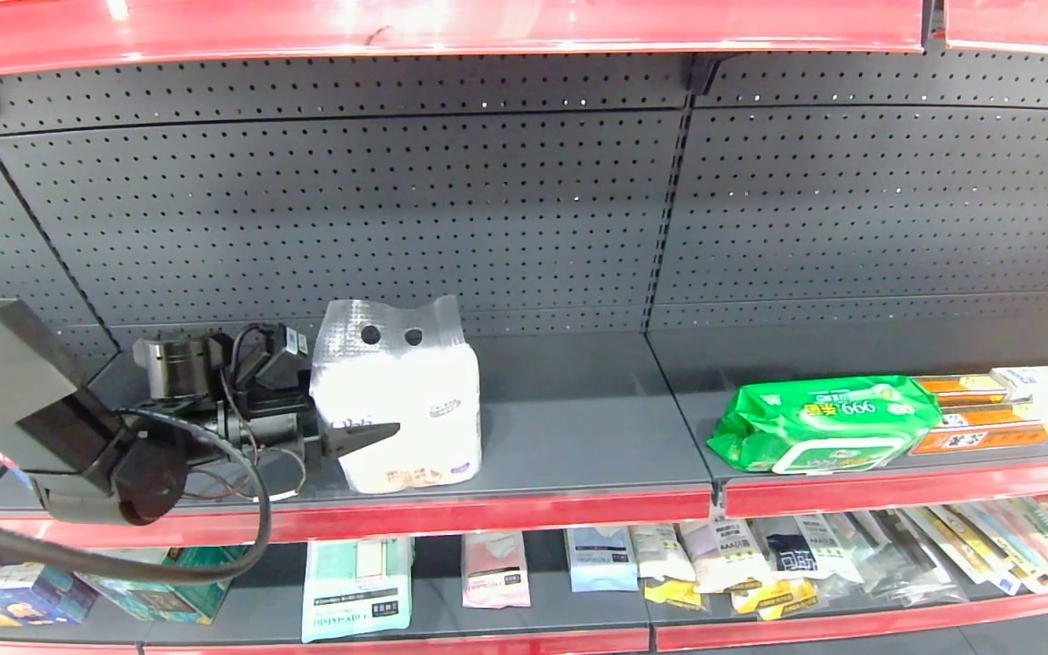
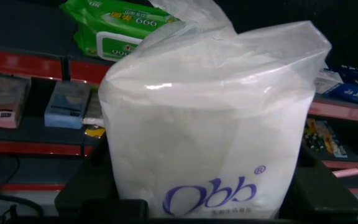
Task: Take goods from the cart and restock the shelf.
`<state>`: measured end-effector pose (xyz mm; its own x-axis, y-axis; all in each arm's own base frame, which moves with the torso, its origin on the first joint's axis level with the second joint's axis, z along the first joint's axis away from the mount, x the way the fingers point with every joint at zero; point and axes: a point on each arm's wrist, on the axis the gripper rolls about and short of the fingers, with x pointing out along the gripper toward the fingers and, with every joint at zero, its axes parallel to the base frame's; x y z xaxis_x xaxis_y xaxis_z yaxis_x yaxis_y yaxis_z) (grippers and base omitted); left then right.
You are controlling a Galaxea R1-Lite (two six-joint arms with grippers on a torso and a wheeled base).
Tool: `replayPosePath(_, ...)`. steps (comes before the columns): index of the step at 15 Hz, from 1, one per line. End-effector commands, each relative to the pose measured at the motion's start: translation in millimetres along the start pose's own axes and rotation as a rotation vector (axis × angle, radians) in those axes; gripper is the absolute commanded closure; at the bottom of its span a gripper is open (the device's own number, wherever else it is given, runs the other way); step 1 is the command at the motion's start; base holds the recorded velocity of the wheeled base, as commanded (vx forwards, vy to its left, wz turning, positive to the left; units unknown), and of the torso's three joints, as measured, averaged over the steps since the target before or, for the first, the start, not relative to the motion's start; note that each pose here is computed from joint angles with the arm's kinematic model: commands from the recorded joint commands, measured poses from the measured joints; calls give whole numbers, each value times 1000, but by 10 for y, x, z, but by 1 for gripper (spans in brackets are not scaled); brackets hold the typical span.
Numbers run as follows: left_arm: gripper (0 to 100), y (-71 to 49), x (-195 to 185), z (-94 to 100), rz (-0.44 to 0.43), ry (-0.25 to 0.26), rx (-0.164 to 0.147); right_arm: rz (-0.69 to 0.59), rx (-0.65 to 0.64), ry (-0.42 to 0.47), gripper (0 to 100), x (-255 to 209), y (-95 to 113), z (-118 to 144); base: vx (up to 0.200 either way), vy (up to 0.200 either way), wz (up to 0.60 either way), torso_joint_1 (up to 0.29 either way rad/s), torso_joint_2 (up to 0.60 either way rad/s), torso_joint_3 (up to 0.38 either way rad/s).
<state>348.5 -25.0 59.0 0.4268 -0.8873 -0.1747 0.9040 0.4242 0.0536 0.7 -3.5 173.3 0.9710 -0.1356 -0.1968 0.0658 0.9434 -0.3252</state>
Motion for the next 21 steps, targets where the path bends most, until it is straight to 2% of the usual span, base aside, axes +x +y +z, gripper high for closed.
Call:
replayPosePath(1,100,-34,-4,-52,-5,9,-21,0,-1,3,100,3,1,-2,0,0,0,0,0,0)
replayPosePath(5,100,-38,5,-45,-19,3,-18,3,-2,9,100,13,2,0,0,0,0,0,0,0)
replayPosePath(12,100,-86,-15,-61,-66,-11,-34,3,-2,7,100,15,-1,10,0,0,0,0,0,0)
replayPosePath(16,100,-101,-30,-83,-65,-10,-39,4,-3,12,100,31,-4,29,0,0,0,0,0,0)
replayPosePath(21,100,-70,-52,-74,-54,-16,-20,5,-3,15,100,39,-6,39,0,0,0,0,0,0)
